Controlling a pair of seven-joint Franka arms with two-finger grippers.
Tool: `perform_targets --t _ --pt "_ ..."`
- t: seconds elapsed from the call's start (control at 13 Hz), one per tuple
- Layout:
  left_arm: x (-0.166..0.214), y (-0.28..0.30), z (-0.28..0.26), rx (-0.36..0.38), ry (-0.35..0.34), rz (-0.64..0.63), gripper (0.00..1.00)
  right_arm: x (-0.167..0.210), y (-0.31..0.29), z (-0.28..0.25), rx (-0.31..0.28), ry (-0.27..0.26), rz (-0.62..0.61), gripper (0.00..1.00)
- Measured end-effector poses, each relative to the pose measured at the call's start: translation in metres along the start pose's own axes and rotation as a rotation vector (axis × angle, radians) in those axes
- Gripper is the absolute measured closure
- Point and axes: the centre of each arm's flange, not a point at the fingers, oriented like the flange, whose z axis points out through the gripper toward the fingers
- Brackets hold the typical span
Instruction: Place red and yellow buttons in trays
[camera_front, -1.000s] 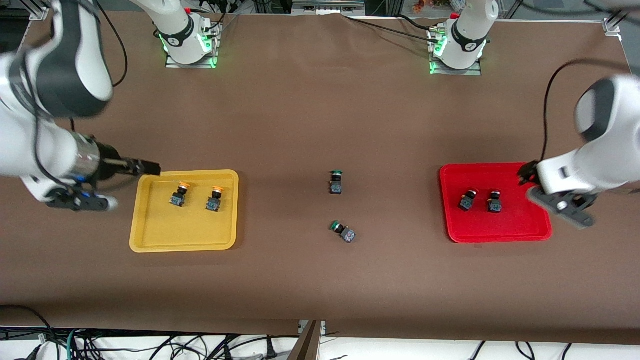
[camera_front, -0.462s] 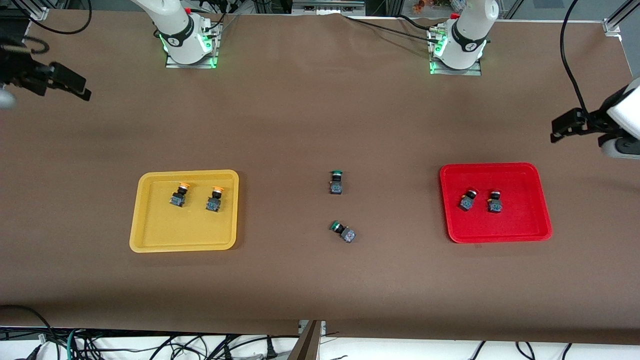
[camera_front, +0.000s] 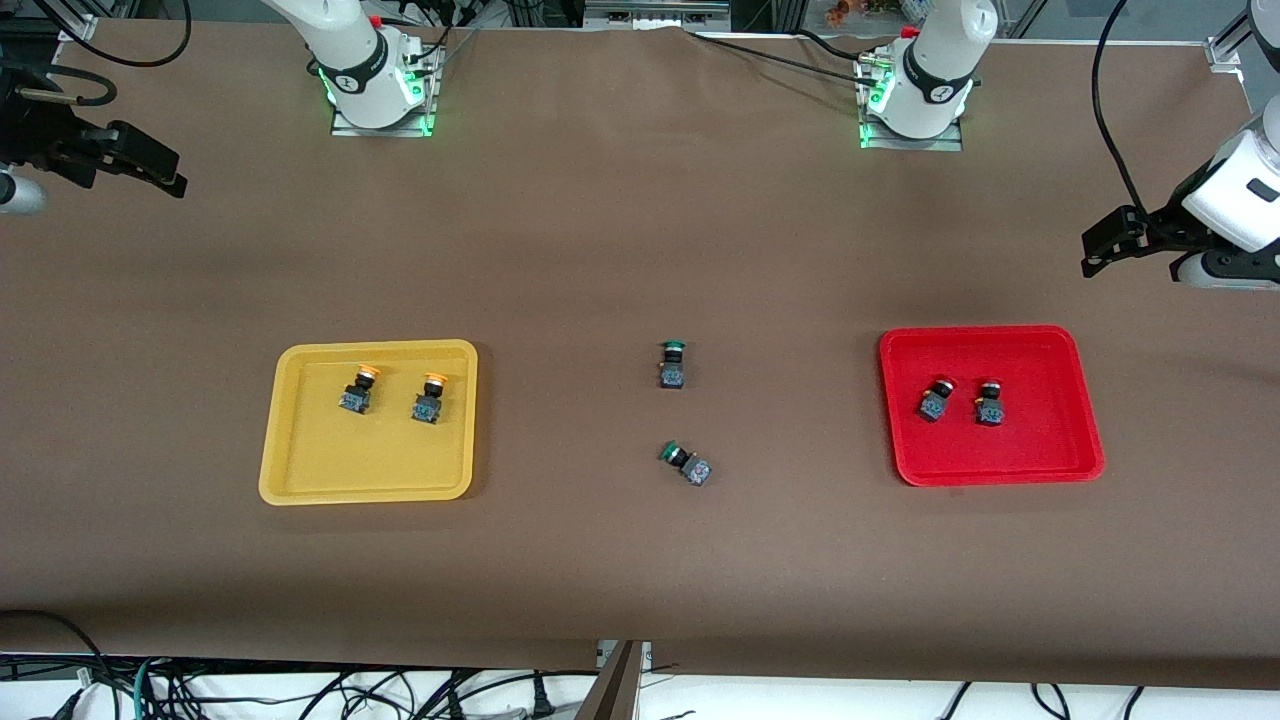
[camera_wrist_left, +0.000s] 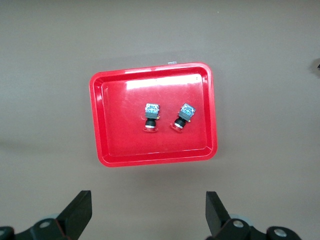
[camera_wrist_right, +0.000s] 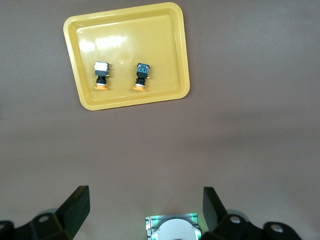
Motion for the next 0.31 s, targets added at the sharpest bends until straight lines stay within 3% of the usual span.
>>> perform_targets --t 0.31 --pt "0.0027 0.0058 -0.0030 0.000 -0.014 0.005 0.00 0.0026 0.0016 0.0031 -0.002 -0.006 0.004 0.00"
